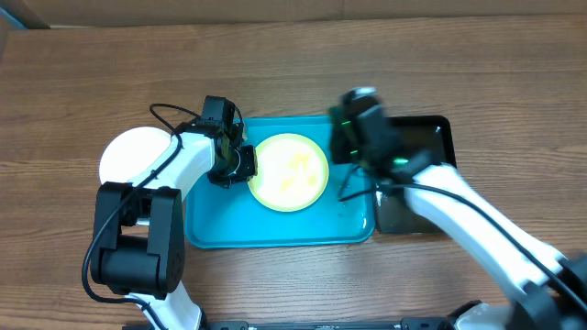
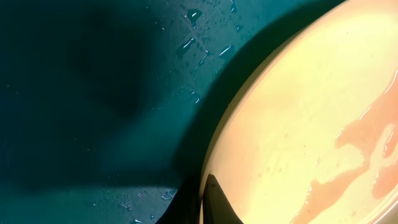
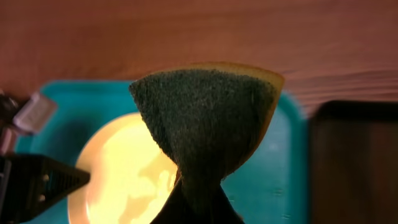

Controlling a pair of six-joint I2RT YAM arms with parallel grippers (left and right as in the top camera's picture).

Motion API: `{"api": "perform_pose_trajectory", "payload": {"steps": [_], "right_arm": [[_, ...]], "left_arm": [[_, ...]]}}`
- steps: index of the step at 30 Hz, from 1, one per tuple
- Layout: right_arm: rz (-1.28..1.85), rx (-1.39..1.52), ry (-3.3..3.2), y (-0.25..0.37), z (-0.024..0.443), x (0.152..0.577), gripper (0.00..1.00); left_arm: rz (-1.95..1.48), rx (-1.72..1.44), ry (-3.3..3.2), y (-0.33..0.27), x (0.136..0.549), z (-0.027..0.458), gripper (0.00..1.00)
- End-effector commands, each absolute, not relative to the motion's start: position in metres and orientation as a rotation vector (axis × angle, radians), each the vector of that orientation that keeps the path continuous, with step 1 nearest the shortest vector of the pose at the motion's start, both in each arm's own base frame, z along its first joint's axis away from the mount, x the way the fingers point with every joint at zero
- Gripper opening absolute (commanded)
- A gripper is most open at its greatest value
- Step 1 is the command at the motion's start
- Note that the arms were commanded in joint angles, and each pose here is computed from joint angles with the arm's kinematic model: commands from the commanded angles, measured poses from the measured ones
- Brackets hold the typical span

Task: Clean dirty plates on tray and stack at the side
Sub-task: 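Drop the sponge into the black tray and lift the right arm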

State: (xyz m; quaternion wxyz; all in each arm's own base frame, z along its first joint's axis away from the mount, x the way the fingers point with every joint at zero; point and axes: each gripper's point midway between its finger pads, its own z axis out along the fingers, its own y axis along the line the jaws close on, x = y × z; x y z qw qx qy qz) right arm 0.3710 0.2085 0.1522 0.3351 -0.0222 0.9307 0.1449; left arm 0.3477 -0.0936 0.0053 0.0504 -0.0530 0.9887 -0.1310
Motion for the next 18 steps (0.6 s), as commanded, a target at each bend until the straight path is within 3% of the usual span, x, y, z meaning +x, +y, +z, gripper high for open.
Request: {"api": "perform_pose_trajectory", "payload": {"steps": [1, 5, 11, 18], "right_arm": [[0.33, 0.086, 2.359, 0.154, 0.19, 0.378, 0.04], [0.231, 0.248, 2.417, 0.096, 0.18, 0.378, 0.04], [0.066, 0.483, 2.603, 0.017, 0.127, 0.366, 0.04], [0.237, 0.253, 2.849, 0.036, 0.069, 0.354, 0.04]], "left_arm": [[-0.338, -0.137, 3.06, -0.089, 0.337, -0.011, 0.04], [-0.338, -0.136, 3.06, -0.089, 0.337, -0.011, 0.05], [-0.338, -0.136, 3.06, -0.089, 0.337, -0.011, 0.09], [-0.337, -0.136, 3.06, -0.089, 0.337, -0.011, 0.14]]}}
